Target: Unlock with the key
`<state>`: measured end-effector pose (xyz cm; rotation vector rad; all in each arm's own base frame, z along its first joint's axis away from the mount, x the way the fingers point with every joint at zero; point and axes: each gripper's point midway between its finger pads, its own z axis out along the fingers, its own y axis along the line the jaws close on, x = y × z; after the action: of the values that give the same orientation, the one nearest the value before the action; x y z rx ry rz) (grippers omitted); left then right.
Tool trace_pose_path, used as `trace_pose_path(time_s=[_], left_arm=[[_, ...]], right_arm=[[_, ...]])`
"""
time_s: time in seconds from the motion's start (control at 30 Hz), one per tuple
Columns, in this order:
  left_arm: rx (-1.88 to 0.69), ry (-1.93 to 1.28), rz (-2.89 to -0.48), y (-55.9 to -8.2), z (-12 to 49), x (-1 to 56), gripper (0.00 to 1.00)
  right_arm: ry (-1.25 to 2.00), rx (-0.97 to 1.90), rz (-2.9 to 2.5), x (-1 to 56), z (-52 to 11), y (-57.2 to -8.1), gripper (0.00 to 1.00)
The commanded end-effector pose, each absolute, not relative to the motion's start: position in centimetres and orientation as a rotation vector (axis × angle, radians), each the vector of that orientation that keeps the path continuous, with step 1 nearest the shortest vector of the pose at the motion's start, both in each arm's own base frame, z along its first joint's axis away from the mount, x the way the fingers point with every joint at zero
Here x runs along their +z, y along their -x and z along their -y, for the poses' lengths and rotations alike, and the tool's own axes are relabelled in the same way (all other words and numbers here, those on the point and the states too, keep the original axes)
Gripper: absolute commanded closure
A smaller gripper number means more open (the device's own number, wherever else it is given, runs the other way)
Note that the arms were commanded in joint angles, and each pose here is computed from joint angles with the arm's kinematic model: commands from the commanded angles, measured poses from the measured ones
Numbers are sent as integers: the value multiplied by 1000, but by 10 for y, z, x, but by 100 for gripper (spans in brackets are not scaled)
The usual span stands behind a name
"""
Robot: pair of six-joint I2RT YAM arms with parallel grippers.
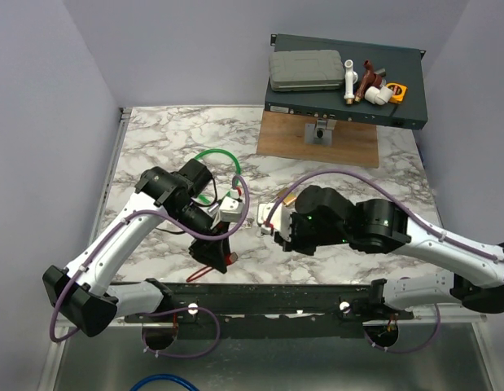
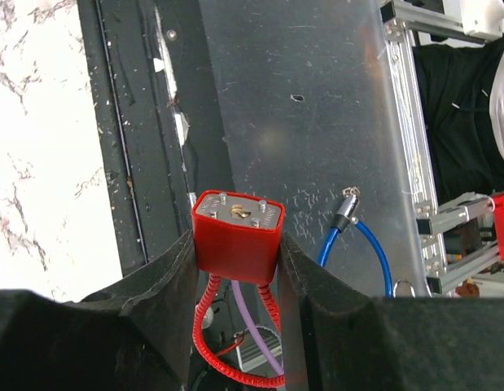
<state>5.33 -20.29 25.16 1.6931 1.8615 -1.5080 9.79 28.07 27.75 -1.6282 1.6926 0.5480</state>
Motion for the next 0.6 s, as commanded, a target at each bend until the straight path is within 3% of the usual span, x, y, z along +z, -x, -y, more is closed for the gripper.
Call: trace_pose_path(time_s=[0.0,0.2,0.57], left_arm=[[-1522,-1780,-1748,-33,200,266,92],[-1356,-1982,-1597,-35,205,276,92],[-1052,-2254,-1311,-39,215,290,92]], right_arm=[[1696,494,-1514,300,-277,-100,99],[1550,497,-1276,335,-266,-105,99],[1313,372,-1206,348,-243,-131,99]])
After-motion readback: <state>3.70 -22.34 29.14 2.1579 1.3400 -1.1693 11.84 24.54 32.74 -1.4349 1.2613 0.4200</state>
